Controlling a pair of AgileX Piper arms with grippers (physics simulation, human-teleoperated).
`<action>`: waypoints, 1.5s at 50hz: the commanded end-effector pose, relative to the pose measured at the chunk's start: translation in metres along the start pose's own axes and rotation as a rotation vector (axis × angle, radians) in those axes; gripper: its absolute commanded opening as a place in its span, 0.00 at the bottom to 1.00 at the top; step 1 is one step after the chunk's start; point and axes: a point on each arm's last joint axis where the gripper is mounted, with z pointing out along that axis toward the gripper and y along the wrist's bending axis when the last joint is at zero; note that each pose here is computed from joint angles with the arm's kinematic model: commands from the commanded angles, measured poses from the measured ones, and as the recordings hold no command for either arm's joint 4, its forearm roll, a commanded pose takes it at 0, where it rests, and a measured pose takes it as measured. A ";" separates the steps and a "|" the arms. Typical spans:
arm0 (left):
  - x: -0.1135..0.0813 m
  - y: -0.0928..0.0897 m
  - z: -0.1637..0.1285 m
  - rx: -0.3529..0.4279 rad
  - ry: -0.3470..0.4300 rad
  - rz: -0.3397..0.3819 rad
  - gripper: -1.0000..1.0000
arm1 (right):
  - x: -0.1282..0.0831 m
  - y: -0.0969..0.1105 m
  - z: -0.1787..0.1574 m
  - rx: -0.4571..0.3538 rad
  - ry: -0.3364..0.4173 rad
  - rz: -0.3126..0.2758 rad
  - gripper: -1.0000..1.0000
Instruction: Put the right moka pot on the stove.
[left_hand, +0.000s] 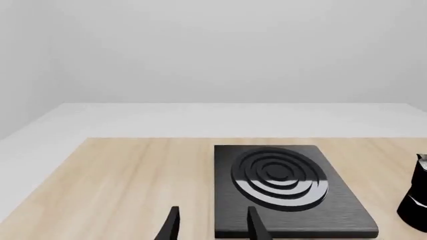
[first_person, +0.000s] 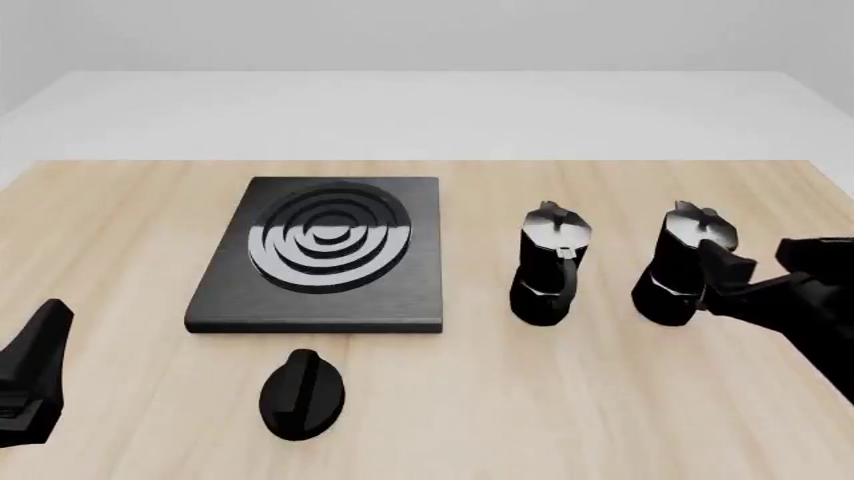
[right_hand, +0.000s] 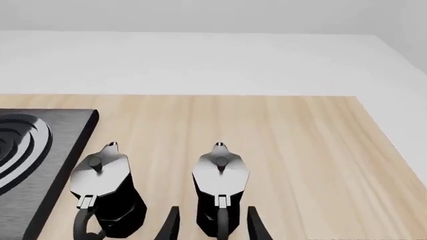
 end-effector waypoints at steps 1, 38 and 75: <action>0.000 0.000 0.000 0.000 0.000 0.000 1.00 | 0.007 -0.003 0.013 0.014 0.028 0.015 1.00; 0.000 0.000 0.000 0.000 0.000 0.000 1.00 | 0.033 -0.004 0.045 0.024 0.105 0.068 1.00; 0.000 0.000 0.000 0.000 0.000 0.000 1.00 | 0.041 -0.005 0.047 0.027 0.093 0.092 0.00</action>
